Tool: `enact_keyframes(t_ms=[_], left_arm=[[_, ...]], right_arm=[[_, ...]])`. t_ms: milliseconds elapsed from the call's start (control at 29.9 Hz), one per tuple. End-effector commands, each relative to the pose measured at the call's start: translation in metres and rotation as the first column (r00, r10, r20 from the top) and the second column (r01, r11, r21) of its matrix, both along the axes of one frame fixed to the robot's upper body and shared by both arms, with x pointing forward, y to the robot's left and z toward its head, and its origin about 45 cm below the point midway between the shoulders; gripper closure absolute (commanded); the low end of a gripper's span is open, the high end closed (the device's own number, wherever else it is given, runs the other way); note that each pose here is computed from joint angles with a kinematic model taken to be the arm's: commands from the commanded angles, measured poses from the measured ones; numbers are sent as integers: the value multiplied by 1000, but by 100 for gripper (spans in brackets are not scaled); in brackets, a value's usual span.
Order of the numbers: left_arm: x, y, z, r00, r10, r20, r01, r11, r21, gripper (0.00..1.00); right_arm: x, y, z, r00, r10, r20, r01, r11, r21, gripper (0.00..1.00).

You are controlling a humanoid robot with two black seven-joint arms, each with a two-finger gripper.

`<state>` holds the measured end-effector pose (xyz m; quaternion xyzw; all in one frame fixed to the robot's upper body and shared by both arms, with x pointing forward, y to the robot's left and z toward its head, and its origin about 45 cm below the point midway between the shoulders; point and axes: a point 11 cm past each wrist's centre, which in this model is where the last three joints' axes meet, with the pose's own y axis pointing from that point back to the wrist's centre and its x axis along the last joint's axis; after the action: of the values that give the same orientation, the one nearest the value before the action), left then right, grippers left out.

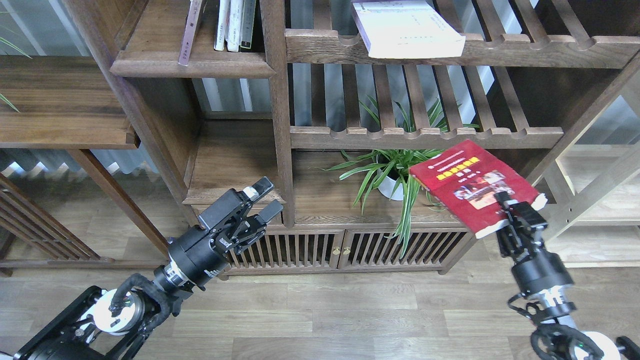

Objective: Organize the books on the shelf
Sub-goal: 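Lower the red book in front of the shelf toward the left gripper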

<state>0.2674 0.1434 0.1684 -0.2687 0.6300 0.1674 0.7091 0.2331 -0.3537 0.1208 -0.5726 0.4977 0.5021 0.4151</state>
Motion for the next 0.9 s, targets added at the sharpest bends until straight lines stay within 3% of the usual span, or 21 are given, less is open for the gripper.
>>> enact_keyframes(t_ms=[0, 234, 602, 869], left_arm=[[-4, 0, -4, 999, 4, -38, -5, 999, -32, 1], [-14, 9, -11, 996, 29, -82, -33, 998, -51, 1], [-26, 44, 3, 997, 56, -59, -57, 998, -25, 1], [-21, 47, 16, 997, 76, -22, -76, 996, -44, 2]], right_arm=[[10, 30, -2, 998, 61, 16, -62, 998, 31, 97], [15, 91, -7, 982, 186, 33, -188, 978, 84, 98], [11, 157, -7, 942, 329, 67, -334, 937, 104, 97], [26, 167, 9, 936, 328, 126, -341, 933, 110, 97]])
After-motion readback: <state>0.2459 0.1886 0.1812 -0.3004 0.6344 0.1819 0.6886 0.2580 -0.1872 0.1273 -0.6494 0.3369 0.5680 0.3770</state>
